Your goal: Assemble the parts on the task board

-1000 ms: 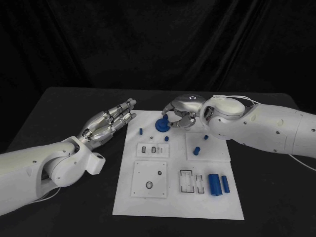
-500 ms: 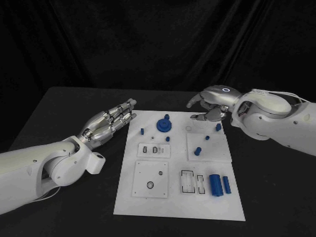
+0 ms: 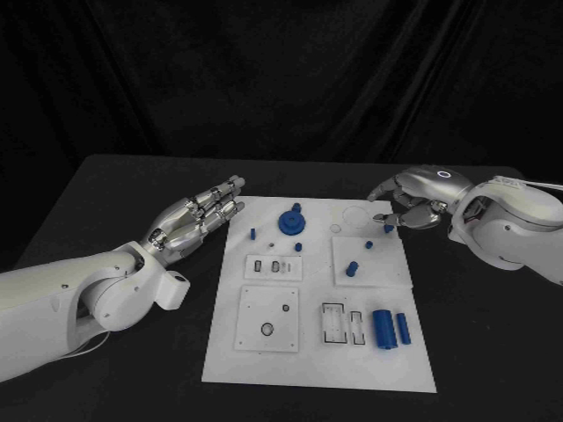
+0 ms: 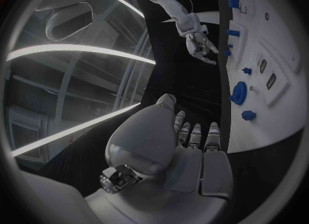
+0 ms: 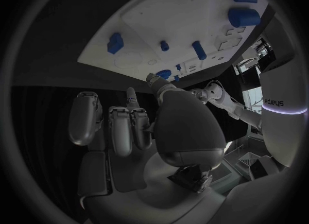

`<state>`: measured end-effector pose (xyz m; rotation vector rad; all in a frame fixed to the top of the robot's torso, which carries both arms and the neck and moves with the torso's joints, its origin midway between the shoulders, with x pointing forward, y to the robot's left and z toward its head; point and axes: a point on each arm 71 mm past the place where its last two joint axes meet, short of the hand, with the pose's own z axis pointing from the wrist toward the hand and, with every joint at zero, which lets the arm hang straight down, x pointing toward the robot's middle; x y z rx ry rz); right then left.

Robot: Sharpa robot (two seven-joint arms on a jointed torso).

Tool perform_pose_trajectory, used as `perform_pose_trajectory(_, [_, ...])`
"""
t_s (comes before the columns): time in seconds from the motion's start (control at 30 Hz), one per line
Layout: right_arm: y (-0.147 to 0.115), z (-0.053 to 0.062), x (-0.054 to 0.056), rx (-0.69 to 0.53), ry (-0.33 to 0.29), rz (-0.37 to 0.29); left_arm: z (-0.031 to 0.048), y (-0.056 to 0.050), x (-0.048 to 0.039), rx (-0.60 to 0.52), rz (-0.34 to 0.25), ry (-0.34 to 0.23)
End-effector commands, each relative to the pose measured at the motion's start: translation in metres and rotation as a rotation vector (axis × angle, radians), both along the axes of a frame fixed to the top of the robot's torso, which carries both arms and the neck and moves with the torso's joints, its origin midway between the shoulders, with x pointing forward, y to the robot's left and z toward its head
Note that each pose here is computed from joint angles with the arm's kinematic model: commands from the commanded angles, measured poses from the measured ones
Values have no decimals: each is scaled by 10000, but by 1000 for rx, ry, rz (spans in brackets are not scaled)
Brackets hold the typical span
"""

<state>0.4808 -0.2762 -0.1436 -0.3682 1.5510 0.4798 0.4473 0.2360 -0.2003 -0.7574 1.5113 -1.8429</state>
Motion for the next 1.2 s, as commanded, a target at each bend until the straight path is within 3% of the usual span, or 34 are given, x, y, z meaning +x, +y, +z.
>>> perform_pose_trajectory(0.03, [-63, -35, -24, 3, -40, -17, 14, -25, -3, -11, -18, -6])
perform_pose_trajectory(0.6, [-299, -228, -32, -20, -13, -85, 9, -33, 3, -11, -21, -5])
perform_pose_trajectory(1.2, [-341, -304, 2, -39, 14, -114, 5, -37, 4, -11, -25, -1])
